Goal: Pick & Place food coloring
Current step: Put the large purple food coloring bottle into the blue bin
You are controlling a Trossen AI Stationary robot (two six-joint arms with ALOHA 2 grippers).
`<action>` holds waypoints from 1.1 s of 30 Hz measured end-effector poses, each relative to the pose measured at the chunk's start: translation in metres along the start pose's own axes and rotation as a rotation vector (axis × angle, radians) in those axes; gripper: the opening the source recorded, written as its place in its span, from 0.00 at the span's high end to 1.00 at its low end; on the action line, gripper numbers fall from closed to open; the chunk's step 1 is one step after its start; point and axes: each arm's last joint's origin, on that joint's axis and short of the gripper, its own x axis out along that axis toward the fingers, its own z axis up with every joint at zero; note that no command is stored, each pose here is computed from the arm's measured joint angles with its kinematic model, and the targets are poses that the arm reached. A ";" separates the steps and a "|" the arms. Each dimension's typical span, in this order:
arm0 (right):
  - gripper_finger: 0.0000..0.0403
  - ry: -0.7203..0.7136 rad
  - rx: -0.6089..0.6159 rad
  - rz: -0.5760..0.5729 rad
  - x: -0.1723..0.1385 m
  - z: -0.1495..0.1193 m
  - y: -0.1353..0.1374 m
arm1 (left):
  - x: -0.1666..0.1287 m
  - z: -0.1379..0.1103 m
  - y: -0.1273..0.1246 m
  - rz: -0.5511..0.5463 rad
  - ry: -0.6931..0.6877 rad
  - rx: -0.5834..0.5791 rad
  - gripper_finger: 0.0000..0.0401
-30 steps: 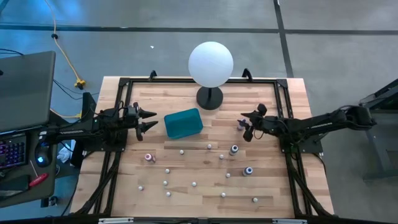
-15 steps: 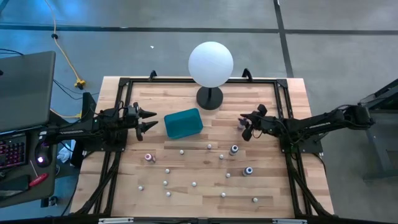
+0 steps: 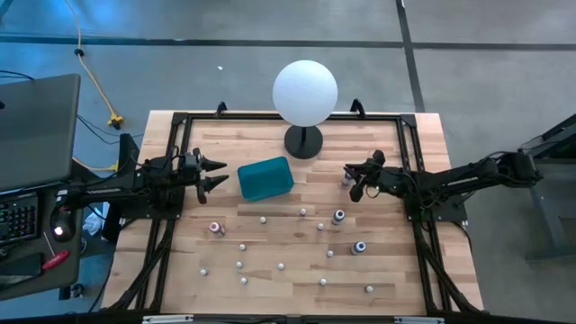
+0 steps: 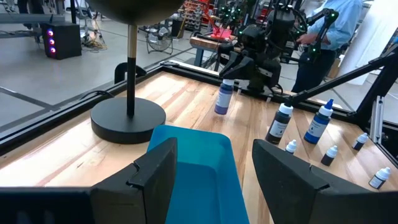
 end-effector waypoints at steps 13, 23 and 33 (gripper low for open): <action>0.92 -0.419 0.105 0.194 -0.003 0.076 0.020 | 0.000 0.001 0.000 0.015 -0.013 -0.002 0.49; 0.91 -0.275 -0.085 0.208 0.077 0.120 0.078 | -0.001 0.014 -0.001 0.026 -0.156 -0.025 0.49; 0.92 -0.175 -0.177 0.114 0.163 0.108 0.119 | -0.001 0.013 0.001 0.087 -0.151 -0.025 0.49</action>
